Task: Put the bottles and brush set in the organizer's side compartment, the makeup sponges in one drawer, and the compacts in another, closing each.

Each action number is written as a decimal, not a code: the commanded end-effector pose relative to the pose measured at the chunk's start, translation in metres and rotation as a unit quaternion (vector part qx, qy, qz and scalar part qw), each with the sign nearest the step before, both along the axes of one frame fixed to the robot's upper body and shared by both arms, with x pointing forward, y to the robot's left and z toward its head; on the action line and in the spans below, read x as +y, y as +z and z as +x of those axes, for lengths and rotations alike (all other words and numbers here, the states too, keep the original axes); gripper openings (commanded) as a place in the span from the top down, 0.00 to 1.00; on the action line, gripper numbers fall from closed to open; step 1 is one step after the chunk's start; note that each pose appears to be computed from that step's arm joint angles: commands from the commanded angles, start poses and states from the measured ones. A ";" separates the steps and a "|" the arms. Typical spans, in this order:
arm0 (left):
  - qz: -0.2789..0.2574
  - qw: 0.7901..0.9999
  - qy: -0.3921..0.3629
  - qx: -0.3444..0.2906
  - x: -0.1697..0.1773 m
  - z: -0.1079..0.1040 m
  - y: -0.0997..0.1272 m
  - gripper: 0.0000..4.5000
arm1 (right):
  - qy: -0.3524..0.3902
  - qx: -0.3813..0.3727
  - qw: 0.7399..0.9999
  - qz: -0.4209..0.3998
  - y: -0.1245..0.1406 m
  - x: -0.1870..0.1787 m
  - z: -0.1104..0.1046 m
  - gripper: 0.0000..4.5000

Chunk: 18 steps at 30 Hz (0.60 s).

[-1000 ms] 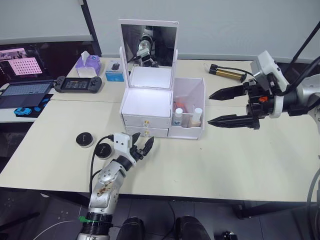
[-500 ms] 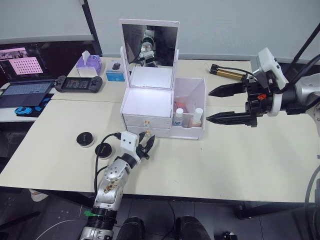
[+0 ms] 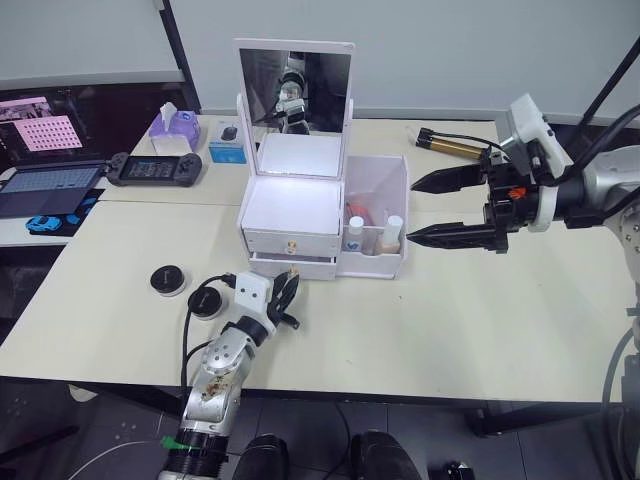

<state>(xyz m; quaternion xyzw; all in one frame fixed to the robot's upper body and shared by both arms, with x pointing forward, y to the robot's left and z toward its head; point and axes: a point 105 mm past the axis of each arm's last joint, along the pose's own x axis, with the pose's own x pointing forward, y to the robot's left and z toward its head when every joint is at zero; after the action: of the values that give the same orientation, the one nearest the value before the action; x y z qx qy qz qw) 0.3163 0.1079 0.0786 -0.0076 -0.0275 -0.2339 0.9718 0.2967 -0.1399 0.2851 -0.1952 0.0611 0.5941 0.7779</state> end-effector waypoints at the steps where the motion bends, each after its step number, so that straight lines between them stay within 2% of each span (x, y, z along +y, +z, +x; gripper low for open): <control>1: 0.008 1.000 -0.014 -0.017 -0.002 -0.014 0.008 0.89 | 0.012 -0.024 1.000 0.003 0.010 0.002 -0.003 0.00; 12: 0.034 0.999 -0.009 0.001 0.018 -0.071 0.006 0.89 | 0.036 -0.023 0.999 0.009 0.008 0.011 0.002 0.00; 18: 0.030 0.999 -0.006 0.024 0.018 -0.080 0.002 0.89 | 0.045 -0.021 0.999 0.010 0.007 0.013 0.003 0.00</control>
<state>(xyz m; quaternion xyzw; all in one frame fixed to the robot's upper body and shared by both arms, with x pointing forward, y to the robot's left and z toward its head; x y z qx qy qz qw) 0.2370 0.1269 0.0720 0.0198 0.0146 -0.2406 0.9703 0.3027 -0.1288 0.2795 -0.1853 0.0560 0.6232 0.7577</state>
